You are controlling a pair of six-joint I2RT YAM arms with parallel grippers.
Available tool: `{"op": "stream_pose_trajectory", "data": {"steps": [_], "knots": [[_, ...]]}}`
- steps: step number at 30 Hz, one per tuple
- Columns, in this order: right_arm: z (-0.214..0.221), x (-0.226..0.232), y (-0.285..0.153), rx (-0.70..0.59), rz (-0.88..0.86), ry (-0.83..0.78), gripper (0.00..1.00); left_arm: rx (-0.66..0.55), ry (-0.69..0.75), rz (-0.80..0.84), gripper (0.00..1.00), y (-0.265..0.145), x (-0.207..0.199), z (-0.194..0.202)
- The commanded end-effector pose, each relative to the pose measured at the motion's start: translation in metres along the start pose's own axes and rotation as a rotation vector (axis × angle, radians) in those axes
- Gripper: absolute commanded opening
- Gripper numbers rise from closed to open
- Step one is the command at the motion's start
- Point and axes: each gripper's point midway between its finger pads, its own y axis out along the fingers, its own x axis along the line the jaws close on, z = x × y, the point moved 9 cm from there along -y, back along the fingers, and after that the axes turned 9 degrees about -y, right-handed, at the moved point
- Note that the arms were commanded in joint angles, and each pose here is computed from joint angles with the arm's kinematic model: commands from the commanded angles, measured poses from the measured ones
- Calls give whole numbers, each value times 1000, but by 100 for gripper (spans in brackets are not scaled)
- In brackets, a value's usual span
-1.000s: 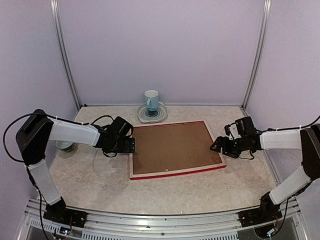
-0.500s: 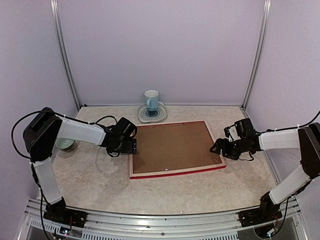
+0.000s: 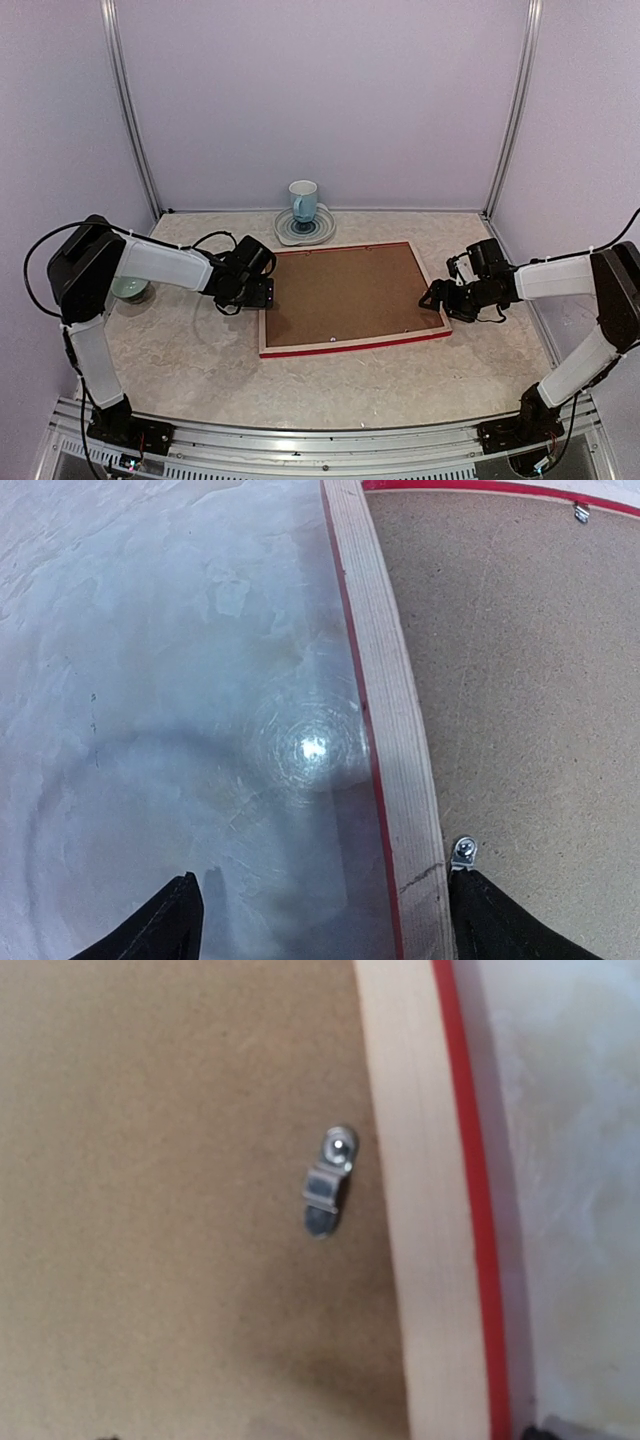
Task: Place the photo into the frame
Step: Press the fastener onto the backboard.
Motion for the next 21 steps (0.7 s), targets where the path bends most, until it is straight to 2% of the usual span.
{"op": "stream_pose_trajectory", "data": {"steps": [1,10,21], "knots": [[-6,5,1,-15,-15,-15,86,40,55,2,84,5,-6,10],[-6,5,0,-16,-13,-15,86,59,80,-21,72,11,-7,17],[-4,4,0,-15,-9,-13,86,48,64,-43,67,12,-1,19]]}}
